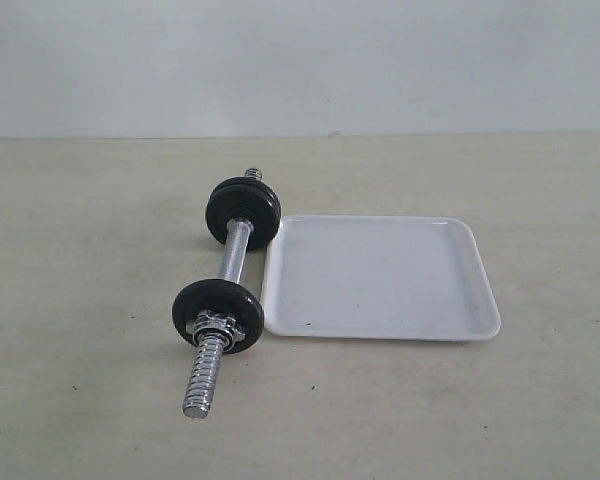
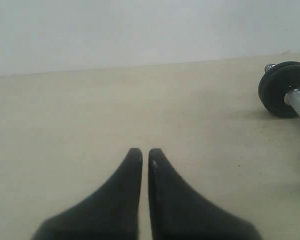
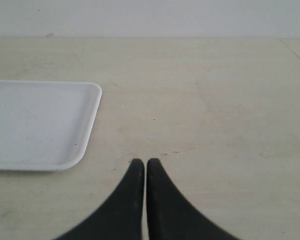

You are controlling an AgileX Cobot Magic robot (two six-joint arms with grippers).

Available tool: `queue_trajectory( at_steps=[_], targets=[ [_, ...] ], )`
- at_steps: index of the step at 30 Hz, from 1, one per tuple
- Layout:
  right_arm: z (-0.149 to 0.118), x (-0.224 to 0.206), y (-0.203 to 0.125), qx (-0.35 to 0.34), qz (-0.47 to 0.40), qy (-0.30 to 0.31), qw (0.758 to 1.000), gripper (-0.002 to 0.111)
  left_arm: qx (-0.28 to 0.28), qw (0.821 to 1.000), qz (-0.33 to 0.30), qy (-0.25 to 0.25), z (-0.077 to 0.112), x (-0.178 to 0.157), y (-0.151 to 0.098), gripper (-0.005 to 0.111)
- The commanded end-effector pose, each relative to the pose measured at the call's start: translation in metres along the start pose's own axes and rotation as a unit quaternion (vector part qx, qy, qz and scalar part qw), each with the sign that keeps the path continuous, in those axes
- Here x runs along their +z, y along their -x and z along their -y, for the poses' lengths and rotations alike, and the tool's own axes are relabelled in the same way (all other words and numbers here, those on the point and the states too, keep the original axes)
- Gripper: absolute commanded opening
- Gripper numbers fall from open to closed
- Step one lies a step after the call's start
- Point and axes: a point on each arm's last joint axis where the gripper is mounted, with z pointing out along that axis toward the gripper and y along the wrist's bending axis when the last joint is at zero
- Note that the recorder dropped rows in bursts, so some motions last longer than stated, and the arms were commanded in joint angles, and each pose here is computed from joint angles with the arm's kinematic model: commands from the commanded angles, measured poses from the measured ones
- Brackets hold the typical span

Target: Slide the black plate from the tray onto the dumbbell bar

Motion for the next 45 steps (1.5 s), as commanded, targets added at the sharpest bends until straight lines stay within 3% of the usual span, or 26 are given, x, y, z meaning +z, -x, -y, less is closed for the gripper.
queue_trajectory(
  at_steps=[1,45],
  targets=[
    [0.0001,-0.0002,0.0013,-0.005,0.008,-0.001,1.0,0.0,-0.007,1.0,0.0,-0.005,0.0007,0.0001,-0.0009,0.004],
    [0.0,-0.0002,0.0034,-0.005,0.019,0.0,1.0,0.0,-0.007,1.0,0.0,-0.005,0.0007,0.0001,-0.0009,0.004]
  ],
)
